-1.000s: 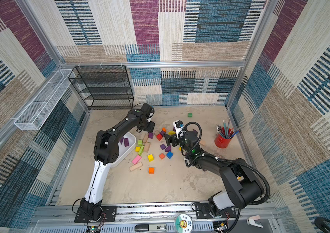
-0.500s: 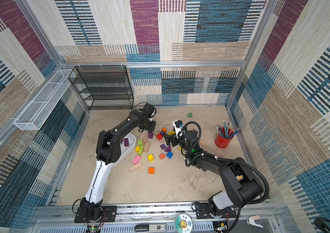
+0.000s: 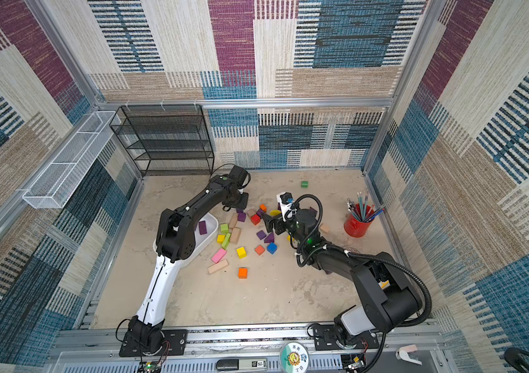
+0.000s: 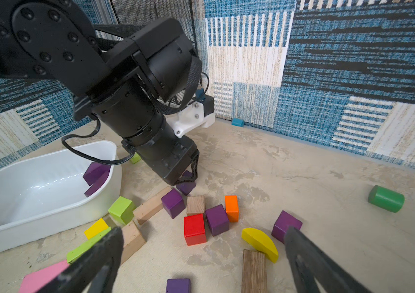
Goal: Pick purple bricks into the storage bin
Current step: Pick up the building block from the center of the board.
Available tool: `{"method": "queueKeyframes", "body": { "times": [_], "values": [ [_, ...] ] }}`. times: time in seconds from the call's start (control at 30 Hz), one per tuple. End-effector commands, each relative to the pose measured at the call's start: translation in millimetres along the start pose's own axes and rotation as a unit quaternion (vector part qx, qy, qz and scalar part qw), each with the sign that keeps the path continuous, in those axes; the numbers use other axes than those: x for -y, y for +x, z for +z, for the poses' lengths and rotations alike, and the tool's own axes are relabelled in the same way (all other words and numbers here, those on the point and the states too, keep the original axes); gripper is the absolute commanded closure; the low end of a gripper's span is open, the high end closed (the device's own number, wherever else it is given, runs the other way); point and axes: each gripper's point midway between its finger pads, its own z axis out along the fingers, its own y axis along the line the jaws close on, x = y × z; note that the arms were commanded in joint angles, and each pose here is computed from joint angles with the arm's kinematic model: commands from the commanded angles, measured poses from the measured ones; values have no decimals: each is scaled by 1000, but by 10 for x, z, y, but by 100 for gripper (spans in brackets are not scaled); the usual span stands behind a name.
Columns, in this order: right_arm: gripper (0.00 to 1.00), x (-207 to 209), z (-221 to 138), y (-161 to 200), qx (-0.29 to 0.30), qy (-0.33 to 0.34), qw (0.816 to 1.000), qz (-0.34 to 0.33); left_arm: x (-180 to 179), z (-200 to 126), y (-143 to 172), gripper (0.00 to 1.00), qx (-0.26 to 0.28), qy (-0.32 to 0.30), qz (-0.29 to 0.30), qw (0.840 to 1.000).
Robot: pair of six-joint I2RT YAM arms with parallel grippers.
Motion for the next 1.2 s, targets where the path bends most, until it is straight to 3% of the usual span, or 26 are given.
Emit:
{"method": "queueKeyframes", "body": {
  "times": [0.0, 0.57, 0.93, 1.17],
  "values": [
    [0, -20, -1, -78, 16, -4, 1000, -2, -5, 17, -13, 60, 1, -2, -10, 1000],
    [1, -35, 24, -32, 9, -10, 1000, -1, -78, 32, 46, 54, -10, -22, -22, 999],
    [0, -27, 16, -48, 11, -7, 1000, -1, -40, -27, -22, 69, -3, -12, -19, 1000],
    [0, -29, 12, -46, 11, -7, 1000, 0, -37, -138, -63, 69, 4, -9, -23, 1000]
  ]
}}
